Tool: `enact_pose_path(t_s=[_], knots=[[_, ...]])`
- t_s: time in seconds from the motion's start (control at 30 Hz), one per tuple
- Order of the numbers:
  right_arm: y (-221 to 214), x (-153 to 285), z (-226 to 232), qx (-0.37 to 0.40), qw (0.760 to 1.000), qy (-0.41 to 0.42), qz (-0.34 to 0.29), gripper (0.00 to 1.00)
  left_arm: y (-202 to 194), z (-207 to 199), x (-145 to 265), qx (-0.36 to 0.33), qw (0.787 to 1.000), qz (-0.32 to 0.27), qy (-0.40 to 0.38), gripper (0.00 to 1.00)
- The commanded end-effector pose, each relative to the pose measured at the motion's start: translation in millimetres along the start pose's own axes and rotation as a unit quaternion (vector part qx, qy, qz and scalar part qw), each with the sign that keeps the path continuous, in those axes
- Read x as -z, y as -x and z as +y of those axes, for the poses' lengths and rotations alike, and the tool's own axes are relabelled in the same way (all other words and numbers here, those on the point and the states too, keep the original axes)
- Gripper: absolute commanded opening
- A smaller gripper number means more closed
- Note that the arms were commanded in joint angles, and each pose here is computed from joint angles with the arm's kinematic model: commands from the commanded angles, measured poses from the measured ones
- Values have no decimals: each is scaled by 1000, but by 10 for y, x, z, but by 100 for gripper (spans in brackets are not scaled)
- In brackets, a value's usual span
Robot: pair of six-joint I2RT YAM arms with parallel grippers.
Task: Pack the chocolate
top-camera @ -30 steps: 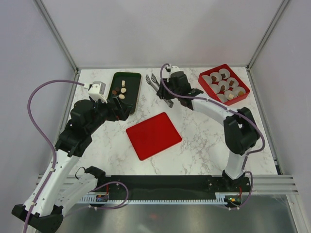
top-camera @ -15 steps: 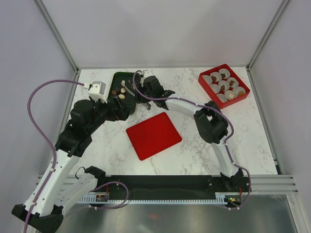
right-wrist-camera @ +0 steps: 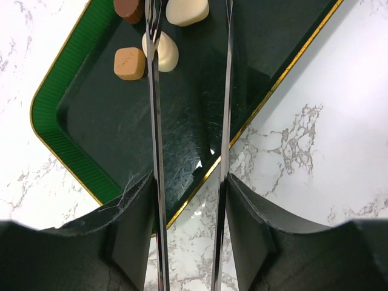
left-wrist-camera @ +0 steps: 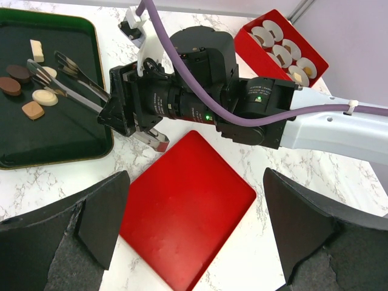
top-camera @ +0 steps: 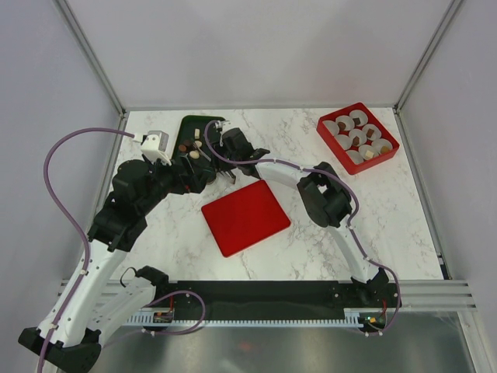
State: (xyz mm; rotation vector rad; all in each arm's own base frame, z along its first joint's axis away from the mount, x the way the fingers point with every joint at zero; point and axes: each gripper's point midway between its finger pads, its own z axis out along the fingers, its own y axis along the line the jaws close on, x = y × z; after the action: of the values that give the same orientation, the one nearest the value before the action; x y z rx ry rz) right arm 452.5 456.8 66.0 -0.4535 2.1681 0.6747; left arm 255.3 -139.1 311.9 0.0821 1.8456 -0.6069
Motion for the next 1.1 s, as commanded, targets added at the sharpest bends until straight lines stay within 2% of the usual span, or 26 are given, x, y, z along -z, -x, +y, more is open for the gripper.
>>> enact_pose_path(t_s=[0.0, 0.57, 1.07], knots=[[247, 0, 120, 3, 999, 8, -32, 56, 137, -65, 22, 9, 1000, -26, -13, 100], [245, -9, 120, 5, 1000, 5, -23, 47, 138, -55, 19, 9, 1000, -27, -11, 100], [528, 384, 240, -3, 999, 21, -44, 38, 131, -54, 16, 9, 1000, -25, -11, 100]])
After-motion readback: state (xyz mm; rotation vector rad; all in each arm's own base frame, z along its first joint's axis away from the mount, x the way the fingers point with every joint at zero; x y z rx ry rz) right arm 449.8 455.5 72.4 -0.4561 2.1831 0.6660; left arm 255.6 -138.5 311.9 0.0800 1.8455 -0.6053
